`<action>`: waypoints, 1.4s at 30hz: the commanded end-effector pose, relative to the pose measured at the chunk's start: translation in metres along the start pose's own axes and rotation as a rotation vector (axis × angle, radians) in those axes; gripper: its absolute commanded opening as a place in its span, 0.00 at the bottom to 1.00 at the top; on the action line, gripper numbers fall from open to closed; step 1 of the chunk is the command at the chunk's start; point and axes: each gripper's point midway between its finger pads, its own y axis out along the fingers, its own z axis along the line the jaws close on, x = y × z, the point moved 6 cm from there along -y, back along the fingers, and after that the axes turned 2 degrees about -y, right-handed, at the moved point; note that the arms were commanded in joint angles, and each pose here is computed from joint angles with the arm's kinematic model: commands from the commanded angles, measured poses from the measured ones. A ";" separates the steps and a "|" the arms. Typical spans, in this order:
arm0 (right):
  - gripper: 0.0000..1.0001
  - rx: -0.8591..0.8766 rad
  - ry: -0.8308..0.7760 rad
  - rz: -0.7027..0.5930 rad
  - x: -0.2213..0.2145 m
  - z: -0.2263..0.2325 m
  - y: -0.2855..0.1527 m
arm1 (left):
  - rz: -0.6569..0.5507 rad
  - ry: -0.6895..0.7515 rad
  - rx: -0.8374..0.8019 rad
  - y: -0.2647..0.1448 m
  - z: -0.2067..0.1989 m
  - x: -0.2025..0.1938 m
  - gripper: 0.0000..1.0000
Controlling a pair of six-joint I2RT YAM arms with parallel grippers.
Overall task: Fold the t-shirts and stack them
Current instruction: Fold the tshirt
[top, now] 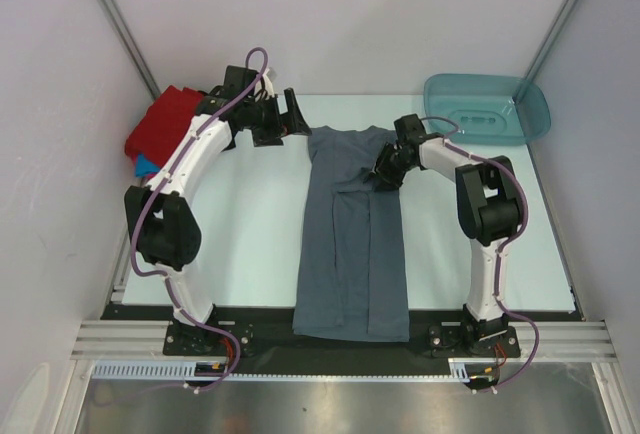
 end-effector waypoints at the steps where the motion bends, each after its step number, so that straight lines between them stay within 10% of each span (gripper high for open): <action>1: 0.47 0.015 -0.029 -0.014 0.006 0.005 0.006 | -0.030 0.047 -0.043 -0.016 -0.014 0.003 1.00; 11: 0.02 0.043 -0.038 0.003 0.005 0.009 0.008 | -0.023 0.042 -0.043 -0.013 -0.012 0.002 1.00; 42: 0.00 0.050 -0.099 0.069 -0.017 0.027 -0.057 | 0.008 0.020 -0.068 -0.006 -0.011 -0.002 1.00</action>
